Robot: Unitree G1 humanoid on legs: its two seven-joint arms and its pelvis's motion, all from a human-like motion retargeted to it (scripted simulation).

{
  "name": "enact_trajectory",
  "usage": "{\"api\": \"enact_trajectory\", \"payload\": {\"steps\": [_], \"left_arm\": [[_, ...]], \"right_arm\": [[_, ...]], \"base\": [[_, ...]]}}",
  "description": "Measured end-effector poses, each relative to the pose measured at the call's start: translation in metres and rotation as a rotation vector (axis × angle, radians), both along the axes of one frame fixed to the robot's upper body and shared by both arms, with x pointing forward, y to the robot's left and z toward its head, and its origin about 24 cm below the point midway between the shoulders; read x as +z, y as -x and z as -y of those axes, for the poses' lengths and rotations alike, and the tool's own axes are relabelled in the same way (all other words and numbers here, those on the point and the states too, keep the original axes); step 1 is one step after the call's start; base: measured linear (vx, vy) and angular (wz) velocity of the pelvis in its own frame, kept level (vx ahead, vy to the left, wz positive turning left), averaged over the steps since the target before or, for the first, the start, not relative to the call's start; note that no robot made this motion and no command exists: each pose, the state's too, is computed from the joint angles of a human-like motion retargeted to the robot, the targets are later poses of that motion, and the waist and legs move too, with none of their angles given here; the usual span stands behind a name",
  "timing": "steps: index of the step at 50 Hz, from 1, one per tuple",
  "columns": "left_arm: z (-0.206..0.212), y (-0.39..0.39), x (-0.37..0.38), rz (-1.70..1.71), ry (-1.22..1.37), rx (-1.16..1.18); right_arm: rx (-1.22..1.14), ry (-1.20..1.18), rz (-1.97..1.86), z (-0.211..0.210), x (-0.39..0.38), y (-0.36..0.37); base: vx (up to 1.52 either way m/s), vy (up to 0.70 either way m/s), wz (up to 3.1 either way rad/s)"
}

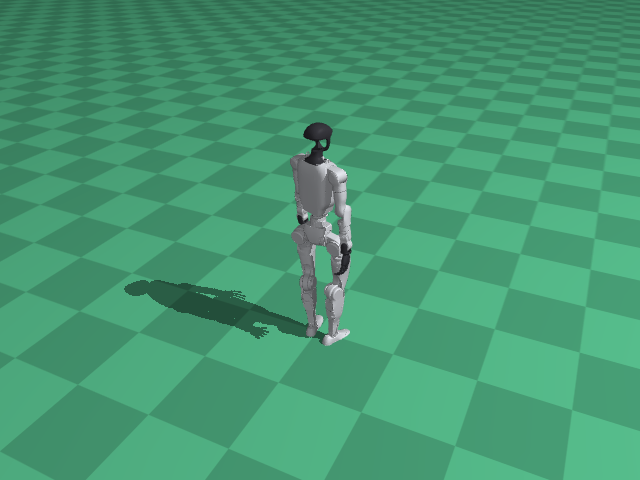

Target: In place motions

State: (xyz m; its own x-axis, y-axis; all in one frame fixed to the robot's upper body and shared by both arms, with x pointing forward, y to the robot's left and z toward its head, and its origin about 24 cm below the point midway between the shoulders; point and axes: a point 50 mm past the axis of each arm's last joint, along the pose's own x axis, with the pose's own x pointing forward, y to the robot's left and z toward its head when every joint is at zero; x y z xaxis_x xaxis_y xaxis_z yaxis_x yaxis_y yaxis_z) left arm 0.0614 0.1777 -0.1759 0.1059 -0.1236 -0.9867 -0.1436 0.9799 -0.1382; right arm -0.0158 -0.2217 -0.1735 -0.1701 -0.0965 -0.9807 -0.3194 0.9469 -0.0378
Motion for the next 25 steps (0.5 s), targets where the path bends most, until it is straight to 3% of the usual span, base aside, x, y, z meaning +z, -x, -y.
{"api": "enact_trajectory", "payload": {"steps": [12, 25], "left_arm": [[-0.017, -0.04, 0.008, 0.133, -0.037, -0.056], [-0.022, 0.067, -0.002, -0.113, -0.052, 0.22]], "right_arm": [[-0.146, -0.004, -0.003, -0.004, 0.0, 0.016], [-0.027, -0.018, 0.093, 0.002, -0.001, -0.025]], "base": [[-0.06, -0.11, -0.09], [-0.06, -0.03, 0.13]]}}
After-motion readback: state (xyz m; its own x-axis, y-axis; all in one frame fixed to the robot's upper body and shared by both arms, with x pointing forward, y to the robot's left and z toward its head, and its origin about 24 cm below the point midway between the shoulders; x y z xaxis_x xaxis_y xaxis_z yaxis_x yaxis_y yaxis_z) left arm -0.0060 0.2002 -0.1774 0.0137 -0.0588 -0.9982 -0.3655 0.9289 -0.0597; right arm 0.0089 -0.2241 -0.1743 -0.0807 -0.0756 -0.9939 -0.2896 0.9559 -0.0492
